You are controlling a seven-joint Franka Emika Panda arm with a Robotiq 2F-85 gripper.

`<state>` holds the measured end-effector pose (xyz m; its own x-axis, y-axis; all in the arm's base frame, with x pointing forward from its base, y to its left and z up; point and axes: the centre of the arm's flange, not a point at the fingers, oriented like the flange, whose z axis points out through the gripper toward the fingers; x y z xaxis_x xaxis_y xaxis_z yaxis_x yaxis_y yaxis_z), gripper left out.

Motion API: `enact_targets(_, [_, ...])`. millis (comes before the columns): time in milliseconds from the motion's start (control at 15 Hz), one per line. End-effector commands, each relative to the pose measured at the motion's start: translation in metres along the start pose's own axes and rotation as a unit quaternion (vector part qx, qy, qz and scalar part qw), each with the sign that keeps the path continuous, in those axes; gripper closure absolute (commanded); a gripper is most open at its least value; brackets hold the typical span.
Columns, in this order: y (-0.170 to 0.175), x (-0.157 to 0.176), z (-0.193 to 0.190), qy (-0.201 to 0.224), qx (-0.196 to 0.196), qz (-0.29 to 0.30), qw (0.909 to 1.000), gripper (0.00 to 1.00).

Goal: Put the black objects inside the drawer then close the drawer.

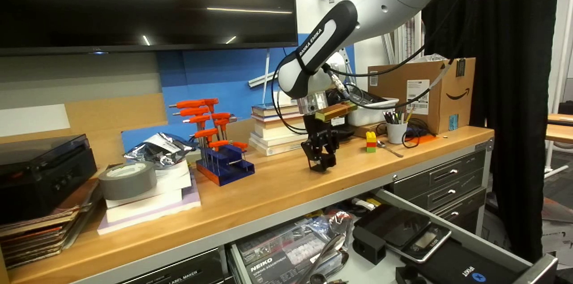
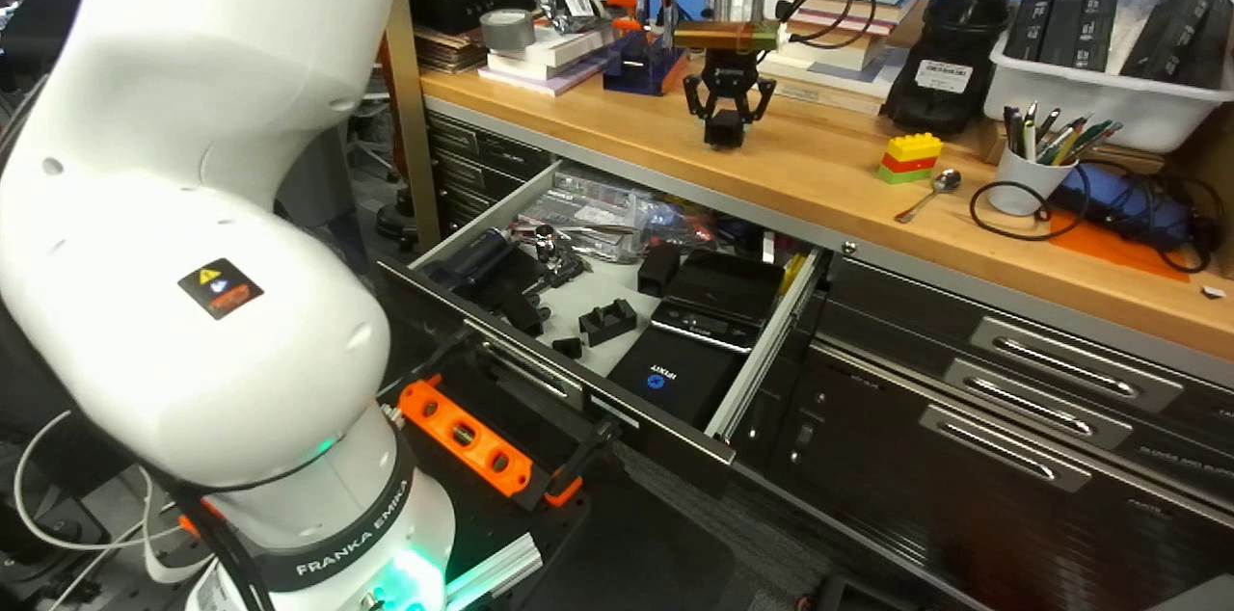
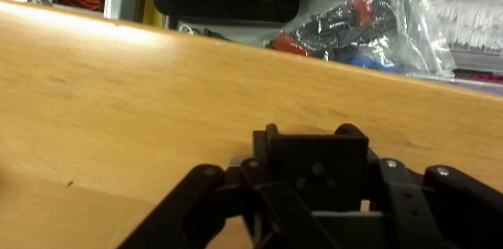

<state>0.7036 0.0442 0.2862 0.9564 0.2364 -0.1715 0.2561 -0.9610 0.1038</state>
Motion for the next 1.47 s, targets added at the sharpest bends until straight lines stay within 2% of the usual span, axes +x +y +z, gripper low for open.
enact_targets(0, [0.001, -0.07, -0.01, -0.018, 0.018, 0.023, 0.9994, 0.75])
enact_targets(400, [-0.018, -0.15, 0.0, -0.032, 0.053, 0.063, 0.9961, 0.75])
enact_targets(733, [-0.048, -0.19, 0.029, -0.027, 0.079, 0.085, 0.9929, 0.75])
enact_targets(1000, [-0.065, -0.21, 0.065, -0.01, 0.101, 0.096, 0.9902, 0.75])
enact_targets(1400, [-0.074, -0.221, 0.11, -0.002, 0.15, 0.111, 0.9824, 0.75])
